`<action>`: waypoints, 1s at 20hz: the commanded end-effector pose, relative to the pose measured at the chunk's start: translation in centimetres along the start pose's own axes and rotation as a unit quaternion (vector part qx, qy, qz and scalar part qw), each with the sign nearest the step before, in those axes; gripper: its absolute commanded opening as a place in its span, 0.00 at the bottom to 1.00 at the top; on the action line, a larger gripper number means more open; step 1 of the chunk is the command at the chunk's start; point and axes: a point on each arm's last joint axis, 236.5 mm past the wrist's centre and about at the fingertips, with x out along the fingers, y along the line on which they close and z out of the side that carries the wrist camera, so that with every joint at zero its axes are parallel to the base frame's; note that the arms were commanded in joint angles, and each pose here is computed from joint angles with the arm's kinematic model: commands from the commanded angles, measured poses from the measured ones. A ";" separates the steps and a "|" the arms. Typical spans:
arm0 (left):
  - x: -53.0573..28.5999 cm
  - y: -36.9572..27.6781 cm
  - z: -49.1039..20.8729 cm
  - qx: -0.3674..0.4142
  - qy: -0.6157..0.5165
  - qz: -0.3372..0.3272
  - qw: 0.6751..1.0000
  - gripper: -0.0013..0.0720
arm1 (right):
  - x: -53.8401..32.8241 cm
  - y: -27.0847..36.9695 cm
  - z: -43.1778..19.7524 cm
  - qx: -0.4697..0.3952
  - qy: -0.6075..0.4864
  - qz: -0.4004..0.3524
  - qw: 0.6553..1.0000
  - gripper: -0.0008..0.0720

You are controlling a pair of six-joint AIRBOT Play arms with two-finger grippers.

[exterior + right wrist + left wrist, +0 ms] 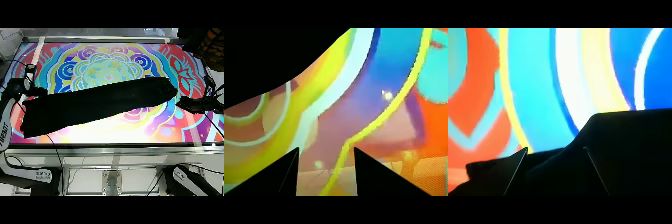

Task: Fold the clothes and pants, and hang the long-sleeved shirts on hangers.

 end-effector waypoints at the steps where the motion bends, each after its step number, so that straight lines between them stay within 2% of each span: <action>1: -2.5 3.5 -5.4 -0.040 0.111 0.024 0.993 0.58 | 0.0 0.2 -0.4 0.000 0.008 0.003 1.000 0.52; 4: -4.9 6.2 -11.8 -0.128 0.194 -0.001 0.973 0.58 | 0.0 0.2 -0.5 -0.002 0.011 0.004 1.000 0.52; 8: -6.8 5.9 -17.0 -0.236 0.181 -0.100 0.949 0.58 | 0.0 0.2 -0.7 -0.003 0.015 0.004 1.000 0.51; 10: -6.8 5.8 -20.5 -0.273 0.202 -0.114 0.934 0.58 | 0.0 0.2 -0.7 -0.003 0.015 0.004 1.000 0.52; 13: -6.2 5.0 -23.4 -0.304 0.227 -0.128 0.917 0.59 | 0.0 0.2 -0.7 -0.003 0.016 0.004 1.000 0.52; 20: -4.9 7.0 -22.0 -0.302 0.177 -0.099 0.932 0.61 | 0.0 0.3 -1.1 -0.003 0.022 0.006 1.000 0.52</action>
